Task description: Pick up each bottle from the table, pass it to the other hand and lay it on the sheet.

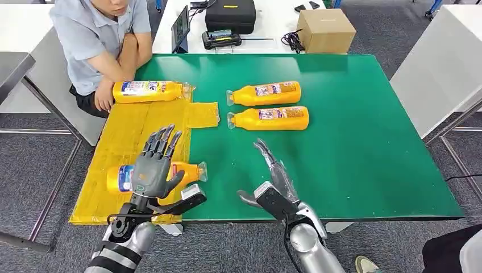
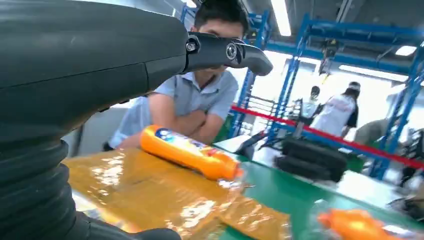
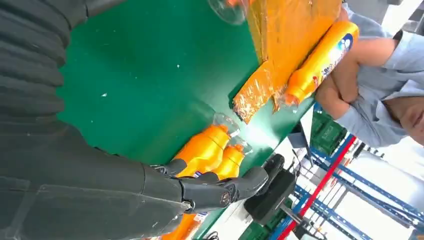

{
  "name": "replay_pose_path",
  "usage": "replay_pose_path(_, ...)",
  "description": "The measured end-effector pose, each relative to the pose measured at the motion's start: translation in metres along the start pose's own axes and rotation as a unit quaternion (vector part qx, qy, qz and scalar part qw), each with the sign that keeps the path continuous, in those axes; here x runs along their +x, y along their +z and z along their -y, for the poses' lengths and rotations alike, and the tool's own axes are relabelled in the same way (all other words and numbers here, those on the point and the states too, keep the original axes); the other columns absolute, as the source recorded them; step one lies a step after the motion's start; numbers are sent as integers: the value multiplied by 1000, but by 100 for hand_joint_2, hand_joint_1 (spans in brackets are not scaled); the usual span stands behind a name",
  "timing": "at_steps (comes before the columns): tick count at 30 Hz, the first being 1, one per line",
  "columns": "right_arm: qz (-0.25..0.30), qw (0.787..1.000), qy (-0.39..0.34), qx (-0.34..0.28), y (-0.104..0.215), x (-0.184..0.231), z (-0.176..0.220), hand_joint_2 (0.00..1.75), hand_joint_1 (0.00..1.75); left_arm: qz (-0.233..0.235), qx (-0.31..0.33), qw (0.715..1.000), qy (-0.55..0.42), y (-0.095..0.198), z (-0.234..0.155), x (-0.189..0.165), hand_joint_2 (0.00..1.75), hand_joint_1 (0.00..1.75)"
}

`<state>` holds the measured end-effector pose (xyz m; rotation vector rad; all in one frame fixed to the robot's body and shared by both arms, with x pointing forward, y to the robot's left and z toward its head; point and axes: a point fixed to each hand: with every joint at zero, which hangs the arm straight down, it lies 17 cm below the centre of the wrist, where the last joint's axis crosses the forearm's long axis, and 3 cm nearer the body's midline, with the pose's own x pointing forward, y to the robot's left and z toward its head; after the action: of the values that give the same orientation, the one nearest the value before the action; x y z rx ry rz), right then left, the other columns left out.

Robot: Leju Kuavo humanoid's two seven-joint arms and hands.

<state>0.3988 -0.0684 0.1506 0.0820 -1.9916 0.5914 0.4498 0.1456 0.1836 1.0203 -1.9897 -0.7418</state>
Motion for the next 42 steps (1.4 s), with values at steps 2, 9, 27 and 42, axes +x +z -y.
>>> replay_pose_path(2,0,1000,2,-2,0,0,1,175,0,-3,-6,999,32,3,1,10,175,0)
replay_pose_path(9,-3,1000,10,2,2,-2,-1,175,0,10,-28,995,93,13,3,44,175,0)
replay_pose_path(27,16,971,-61,-231,4,33,91,175,0,-65,104,882,454,17,-44,72,175,0)
replay_pose_path(42,51,955,-19,-290,44,48,133,175,0,-86,95,806,578,26,-41,84,175,0)
